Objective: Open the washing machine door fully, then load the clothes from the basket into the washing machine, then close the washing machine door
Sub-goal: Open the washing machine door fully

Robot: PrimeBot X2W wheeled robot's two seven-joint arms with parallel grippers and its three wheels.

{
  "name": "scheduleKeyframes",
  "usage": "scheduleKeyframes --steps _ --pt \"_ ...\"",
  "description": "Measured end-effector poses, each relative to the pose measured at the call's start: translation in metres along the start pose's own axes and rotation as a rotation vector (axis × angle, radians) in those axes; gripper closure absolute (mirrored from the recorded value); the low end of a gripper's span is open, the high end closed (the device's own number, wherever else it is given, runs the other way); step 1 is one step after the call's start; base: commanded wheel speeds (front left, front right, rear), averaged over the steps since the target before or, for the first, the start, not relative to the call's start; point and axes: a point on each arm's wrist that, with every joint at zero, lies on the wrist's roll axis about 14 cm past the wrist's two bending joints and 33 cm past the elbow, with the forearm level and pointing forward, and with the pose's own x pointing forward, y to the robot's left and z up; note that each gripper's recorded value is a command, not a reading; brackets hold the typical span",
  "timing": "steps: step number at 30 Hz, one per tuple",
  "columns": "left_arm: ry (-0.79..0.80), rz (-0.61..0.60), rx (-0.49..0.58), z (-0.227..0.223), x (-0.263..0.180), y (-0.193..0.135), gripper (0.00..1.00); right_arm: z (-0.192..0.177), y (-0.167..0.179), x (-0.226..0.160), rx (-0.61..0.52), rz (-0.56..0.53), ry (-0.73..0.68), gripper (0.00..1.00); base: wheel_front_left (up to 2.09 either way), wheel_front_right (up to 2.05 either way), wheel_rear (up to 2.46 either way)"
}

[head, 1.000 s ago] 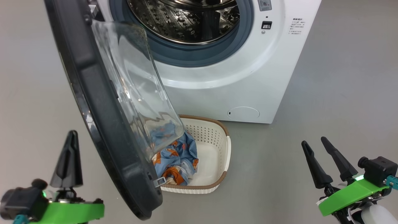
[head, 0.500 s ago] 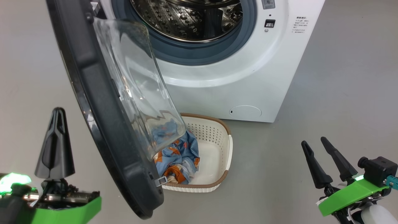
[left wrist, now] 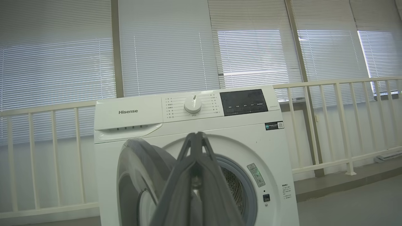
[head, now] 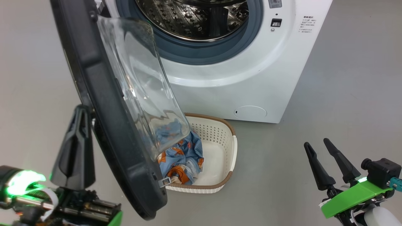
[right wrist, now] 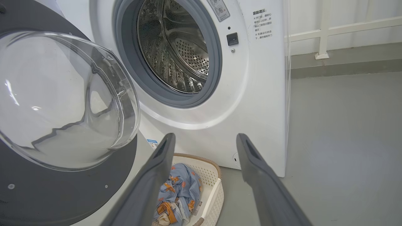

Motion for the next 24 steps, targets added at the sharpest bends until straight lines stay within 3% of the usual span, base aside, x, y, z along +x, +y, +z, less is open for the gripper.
scheduleKeyframes --steps 13,24 --pt "0.078 -0.142 -0.125 -0.01 -0.013 -0.054 1.0 0.0 0.008 -0.002 -0.002 0.019 0.002 0.0 0.0 0.0 0.0" --pt "0.331 -0.201 -0.343 -0.065 -0.05 -0.1 1.0 0.004 0.009 -0.006 -0.003 0.015 -0.007 0.0 0.0 0.0 0.0"
